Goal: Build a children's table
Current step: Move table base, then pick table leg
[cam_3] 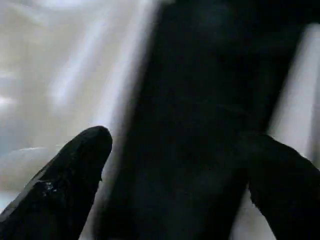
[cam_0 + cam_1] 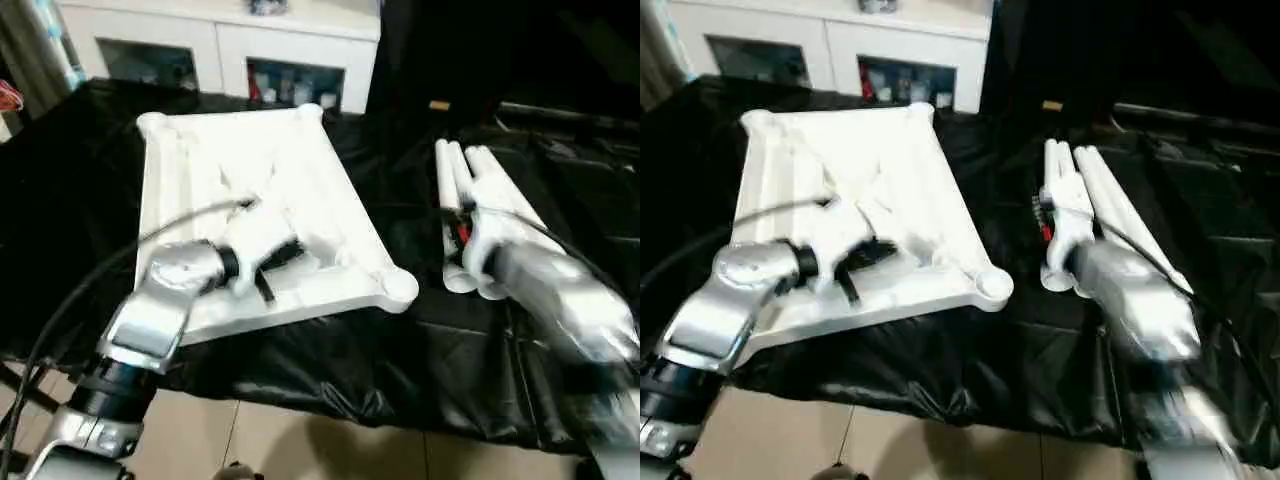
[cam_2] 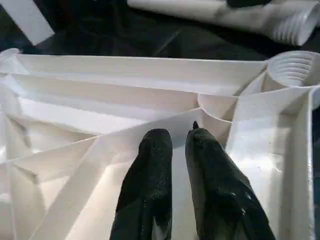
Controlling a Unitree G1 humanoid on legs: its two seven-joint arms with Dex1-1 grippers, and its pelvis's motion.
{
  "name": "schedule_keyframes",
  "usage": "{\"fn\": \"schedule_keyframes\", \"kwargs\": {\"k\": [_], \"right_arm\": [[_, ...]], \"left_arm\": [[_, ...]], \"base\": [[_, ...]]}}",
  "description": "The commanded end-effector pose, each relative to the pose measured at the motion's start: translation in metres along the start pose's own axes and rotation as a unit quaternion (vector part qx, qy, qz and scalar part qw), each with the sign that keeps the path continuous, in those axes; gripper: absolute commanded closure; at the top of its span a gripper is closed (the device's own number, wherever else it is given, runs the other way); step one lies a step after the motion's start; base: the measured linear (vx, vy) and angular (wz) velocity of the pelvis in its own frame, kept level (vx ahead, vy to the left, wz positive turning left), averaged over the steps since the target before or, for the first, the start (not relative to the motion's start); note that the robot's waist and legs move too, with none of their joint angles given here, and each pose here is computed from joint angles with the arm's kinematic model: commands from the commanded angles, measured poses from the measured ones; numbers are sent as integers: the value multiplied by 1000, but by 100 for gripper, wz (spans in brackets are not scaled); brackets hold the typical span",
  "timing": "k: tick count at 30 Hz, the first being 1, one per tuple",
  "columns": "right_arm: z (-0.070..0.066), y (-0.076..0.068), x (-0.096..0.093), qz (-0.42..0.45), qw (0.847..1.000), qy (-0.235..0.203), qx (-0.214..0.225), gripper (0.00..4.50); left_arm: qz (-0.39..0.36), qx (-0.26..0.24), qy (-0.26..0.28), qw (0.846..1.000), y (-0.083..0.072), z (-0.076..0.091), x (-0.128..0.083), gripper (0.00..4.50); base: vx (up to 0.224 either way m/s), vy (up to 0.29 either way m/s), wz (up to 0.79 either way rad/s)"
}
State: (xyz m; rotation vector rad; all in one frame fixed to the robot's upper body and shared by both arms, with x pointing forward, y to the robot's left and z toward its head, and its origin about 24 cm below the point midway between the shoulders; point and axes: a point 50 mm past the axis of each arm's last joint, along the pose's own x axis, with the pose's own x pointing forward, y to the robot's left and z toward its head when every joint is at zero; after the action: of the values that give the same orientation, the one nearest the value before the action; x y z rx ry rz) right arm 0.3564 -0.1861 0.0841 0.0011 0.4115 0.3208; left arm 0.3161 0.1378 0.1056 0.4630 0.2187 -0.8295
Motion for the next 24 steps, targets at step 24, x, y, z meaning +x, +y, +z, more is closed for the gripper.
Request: {"fn": "schedule_keyframes", "kwargs": {"k": [24], "right_arm": [[6, -26, 30, -170, 984, 24, 35, 0]], "left_arm": [[-99, 2, -7, 995, -37, 18, -23, 279]], "base": [[0, 0, 0]]}}
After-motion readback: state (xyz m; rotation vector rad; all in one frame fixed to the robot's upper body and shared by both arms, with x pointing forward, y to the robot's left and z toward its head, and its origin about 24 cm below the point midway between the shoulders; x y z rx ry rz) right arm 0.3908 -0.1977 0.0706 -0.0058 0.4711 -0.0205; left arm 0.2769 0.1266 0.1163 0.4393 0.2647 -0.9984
